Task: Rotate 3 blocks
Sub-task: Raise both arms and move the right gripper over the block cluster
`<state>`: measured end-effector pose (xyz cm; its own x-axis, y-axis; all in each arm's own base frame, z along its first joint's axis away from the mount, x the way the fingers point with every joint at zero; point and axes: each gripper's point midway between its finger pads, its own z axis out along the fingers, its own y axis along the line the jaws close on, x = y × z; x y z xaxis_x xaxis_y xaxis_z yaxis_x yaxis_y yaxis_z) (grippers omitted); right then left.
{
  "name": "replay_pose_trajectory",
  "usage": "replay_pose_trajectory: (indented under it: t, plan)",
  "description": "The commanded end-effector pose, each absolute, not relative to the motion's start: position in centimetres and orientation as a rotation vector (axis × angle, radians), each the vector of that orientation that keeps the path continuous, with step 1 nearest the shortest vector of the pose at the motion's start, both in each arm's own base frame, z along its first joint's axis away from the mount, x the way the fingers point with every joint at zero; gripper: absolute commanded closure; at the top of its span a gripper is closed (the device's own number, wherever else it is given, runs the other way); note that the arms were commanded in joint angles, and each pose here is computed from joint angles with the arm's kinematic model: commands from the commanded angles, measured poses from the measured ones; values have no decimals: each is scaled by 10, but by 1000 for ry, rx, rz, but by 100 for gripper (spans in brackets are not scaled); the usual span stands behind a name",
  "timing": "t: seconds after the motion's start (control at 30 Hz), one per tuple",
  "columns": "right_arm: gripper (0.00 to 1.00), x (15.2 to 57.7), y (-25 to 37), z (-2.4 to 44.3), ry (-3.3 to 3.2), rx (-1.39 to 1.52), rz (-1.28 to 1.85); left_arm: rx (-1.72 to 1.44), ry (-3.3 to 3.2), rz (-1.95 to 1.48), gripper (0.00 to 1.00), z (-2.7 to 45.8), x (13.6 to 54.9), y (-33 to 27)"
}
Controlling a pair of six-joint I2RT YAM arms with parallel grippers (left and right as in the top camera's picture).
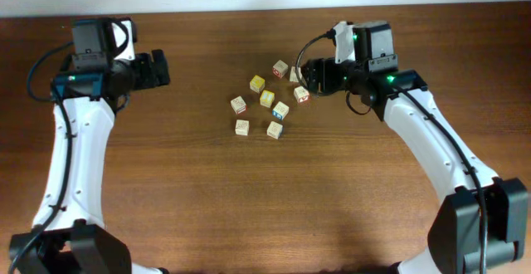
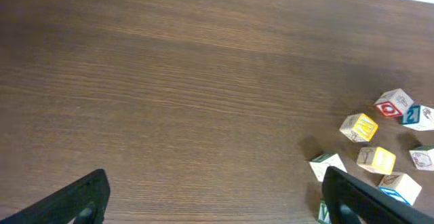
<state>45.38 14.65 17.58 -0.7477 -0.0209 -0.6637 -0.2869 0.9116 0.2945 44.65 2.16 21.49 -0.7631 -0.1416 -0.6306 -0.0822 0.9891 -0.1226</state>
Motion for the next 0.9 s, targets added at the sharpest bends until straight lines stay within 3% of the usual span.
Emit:
replay_pose_trajectory:
  t: [0.0, 0.13, 0.23, 0.37, 0.53, 0.77, 0.87]
  plan:
    - [14, 474, 158, 162, 2343, -266, 392, -181, 2445, -104, 1, 213, 453, 25]
    - [19, 491, 176, 132, 2331, -280, 296, -182, 2449, -101, 1, 211, 453, 26]
    - [22, 494, 174, 84, 2412, -240, 209, -184, 2460, -101, 0, 209, 451, 26]
    - [34, 497, 173, 48, 2460, -240, 187, -184, 2460, -101, 0, 209, 451, 26]
    - [42, 491, 171, 39, 2501, -217, 189, -184, 2461, -101, 1, 209, 451, 26]
    - [45, 493, 174, 14, 2523, -219, 189, -187, 2487, -102, 1, 205, 446, 25]
    - [62, 496, 173, 16, 2510, -213, 191, -187, 2487, -102, 1, 205, 446, 25]
